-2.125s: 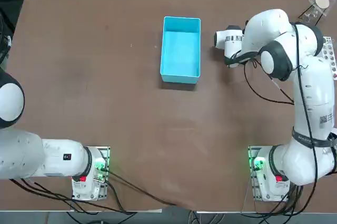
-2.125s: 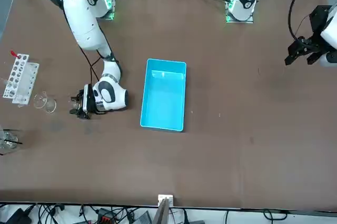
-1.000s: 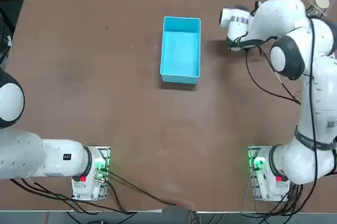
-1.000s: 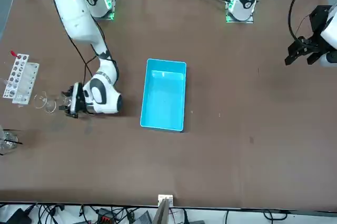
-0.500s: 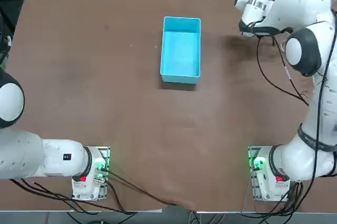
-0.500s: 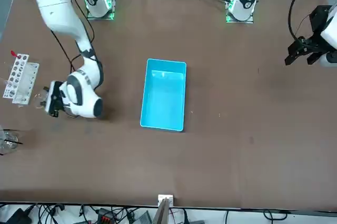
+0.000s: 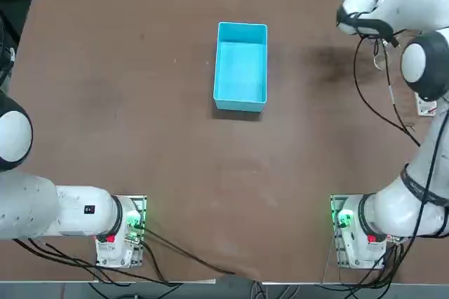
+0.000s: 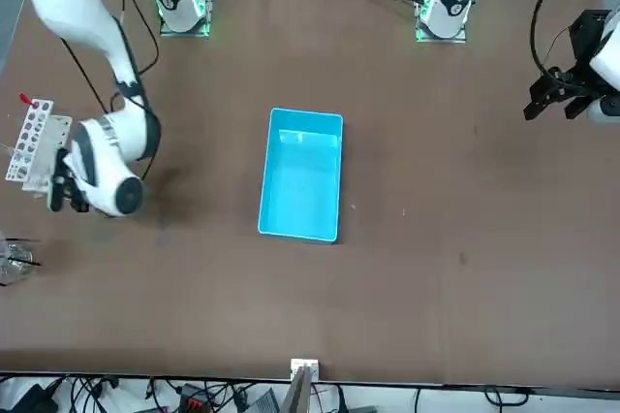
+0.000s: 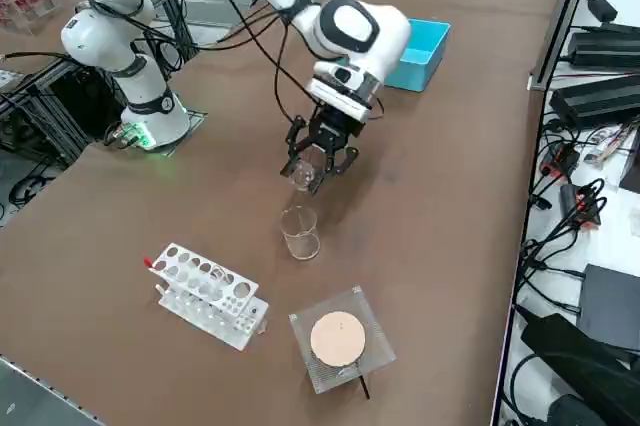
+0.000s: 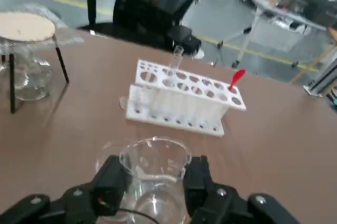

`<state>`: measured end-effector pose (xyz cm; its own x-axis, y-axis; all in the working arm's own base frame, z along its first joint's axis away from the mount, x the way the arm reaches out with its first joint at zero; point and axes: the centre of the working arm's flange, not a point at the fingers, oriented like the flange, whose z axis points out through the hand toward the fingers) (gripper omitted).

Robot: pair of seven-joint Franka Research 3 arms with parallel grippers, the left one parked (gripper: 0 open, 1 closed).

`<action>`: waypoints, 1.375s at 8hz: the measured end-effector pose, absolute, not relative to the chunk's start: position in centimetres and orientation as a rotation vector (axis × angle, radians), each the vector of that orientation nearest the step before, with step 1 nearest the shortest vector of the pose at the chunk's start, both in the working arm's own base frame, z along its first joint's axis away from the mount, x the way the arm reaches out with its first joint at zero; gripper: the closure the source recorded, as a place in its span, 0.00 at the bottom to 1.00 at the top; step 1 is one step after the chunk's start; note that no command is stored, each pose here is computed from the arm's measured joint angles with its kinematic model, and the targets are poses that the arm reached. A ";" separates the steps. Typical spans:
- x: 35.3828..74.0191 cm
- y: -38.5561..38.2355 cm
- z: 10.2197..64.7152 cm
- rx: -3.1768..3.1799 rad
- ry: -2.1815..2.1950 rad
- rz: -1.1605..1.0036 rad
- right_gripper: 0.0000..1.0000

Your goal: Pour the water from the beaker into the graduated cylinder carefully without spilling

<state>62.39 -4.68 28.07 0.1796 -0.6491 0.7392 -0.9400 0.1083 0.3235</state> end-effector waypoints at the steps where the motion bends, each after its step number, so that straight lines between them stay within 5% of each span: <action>1: 62.1 -5.6 30.2 1.683 -1.579 0.360 0.40; 7: 60.2 -10.7 27.8 1.857 -1.674 0.257 0.40; 11: 60.1 -10.8 31.2 1.998 -1.778 0.109 0.40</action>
<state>60.09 -10.77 31.16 0.1615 -0.9206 0.3555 -0.9571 -0.0583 0.2838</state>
